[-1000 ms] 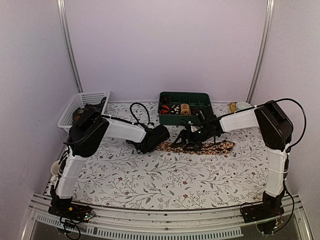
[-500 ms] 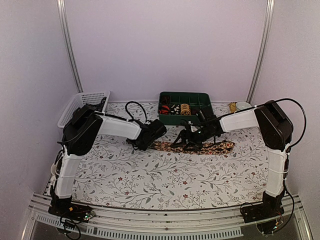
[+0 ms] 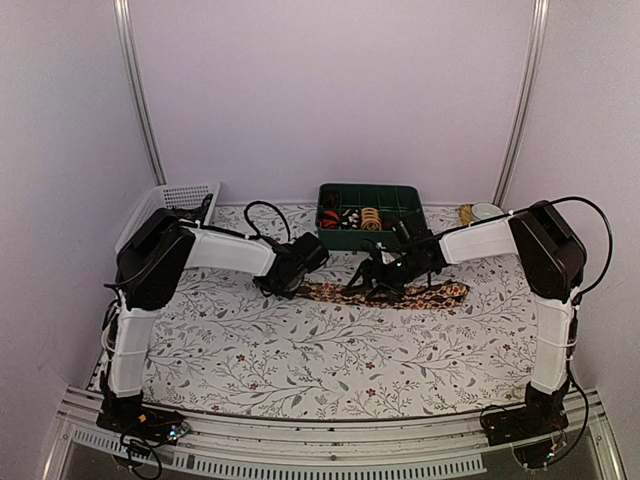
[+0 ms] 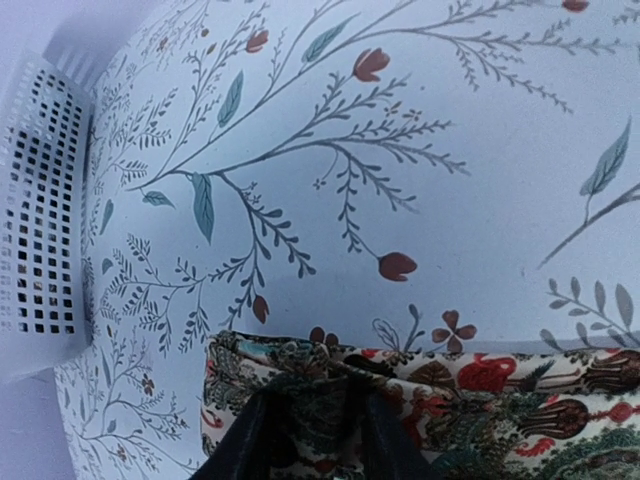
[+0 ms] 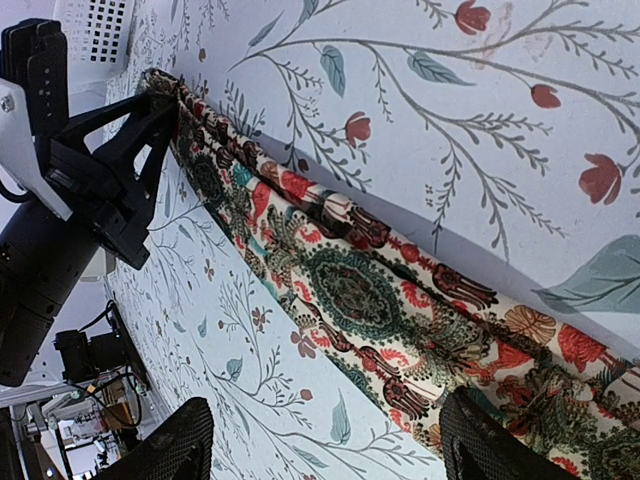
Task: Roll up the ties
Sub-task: Roll the tie at the center of the board.
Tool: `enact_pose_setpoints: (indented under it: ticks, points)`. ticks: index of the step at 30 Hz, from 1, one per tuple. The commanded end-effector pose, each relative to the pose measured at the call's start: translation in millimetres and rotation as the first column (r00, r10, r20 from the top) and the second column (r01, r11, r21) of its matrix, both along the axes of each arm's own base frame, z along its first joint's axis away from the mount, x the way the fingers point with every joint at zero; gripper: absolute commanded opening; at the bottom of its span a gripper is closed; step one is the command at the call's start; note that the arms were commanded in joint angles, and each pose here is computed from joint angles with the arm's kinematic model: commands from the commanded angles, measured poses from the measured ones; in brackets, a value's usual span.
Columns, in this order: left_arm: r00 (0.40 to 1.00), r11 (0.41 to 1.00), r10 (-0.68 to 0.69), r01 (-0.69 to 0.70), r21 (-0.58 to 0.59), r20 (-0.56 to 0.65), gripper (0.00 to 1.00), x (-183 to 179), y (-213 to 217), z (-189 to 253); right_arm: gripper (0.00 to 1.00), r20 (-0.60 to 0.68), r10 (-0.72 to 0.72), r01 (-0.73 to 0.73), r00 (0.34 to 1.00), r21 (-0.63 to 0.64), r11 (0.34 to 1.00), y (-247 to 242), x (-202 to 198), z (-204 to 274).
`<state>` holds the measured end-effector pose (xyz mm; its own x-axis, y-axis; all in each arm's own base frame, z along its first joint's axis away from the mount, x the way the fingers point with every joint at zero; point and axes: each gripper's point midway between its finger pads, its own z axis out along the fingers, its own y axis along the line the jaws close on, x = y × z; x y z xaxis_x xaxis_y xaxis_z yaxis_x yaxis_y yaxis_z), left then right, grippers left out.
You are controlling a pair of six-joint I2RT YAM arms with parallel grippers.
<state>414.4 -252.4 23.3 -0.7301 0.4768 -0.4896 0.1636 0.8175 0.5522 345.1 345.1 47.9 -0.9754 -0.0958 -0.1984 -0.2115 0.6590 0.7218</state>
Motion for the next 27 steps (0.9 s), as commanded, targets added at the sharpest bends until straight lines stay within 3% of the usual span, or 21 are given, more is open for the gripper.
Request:
enact_pose_setpoints:
  ticks: [1,10,18,27]
  points:
    - [1.000,0.994,-0.006,0.005,-0.107,0.000,0.37,0.0,-6.1,12.4,0.78,-0.045,0.010,-0.011,0.999,-0.020,1.000,3.3,-2.6,-22.0]
    - [0.996,0.977,-0.021,0.039,-0.207,0.089,0.54,5.4,-14.8,59.8,0.78,-0.047,0.008,-0.009,0.999,-0.029,1.000,3.7,-0.4,-24.7]
    - [0.983,0.891,-0.018,0.098,-0.444,0.181,0.66,3.9,-15.5,130.6,0.78,-0.063,-0.001,-0.003,0.998,-0.057,0.998,-1.5,-4.3,-32.1]
    - [0.992,0.782,0.064,0.015,-0.623,0.104,0.69,-1.7,35.9,123.5,0.78,-0.103,-0.053,0.040,0.993,-0.129,0.991,-35.9,-21.6,-44.0]
